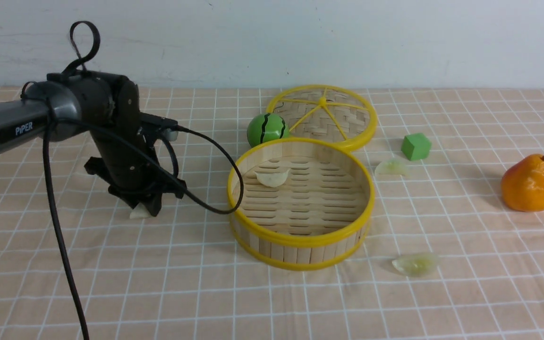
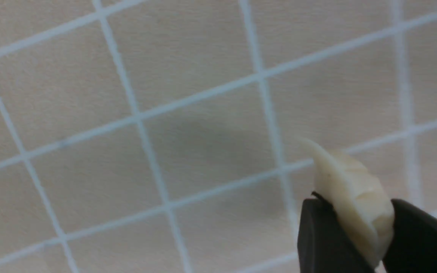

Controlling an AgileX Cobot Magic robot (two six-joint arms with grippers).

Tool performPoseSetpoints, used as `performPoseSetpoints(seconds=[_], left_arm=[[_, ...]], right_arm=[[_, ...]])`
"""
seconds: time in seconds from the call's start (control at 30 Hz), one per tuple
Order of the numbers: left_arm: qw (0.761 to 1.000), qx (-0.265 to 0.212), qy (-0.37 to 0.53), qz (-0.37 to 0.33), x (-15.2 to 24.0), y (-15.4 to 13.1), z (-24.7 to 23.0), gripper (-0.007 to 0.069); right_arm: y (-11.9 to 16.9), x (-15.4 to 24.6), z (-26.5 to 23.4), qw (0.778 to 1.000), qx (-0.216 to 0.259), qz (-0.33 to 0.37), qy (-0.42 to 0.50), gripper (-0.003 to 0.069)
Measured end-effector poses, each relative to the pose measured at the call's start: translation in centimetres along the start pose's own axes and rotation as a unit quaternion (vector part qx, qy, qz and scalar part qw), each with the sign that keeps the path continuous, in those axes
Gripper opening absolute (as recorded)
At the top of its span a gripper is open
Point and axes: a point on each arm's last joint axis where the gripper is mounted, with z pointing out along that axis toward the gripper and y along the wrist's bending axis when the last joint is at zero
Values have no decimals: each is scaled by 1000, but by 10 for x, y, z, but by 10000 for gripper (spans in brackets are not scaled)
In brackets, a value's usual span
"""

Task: Put the dumplings into the steamer on the table with the brown tablecloth.
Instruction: 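Place the dumpling into the bamboo steamer basket with the left gripper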

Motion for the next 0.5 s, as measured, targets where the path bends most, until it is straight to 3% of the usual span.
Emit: performPoseSetpoints(seconds=[0.07,0.17,0.23,0.27,0.37,0.5], left_arm=[[1000,23,-21,1,-3,-17,-21,195],[991,94,-94,13,-9,-73,-69,195],[987,113,-113,20,-10,-90,-79,195],[983,129,-123,38,-9,-114,-82,195],[985,133,-107,40,-5,-141,-67,195],[992,103,-66,33,-1,-146,-33,195]], right_arm=[[0,0,0,1000,0,0,0,56],[0,0,0,1000,0,0,0,59],[0,0,0,1000,0,0,0,60],[0,0,0,1000,0,0,0,60],[0,0,0,1000,0,0,0,63],[0,0,0,1000,0,0,0,69]])
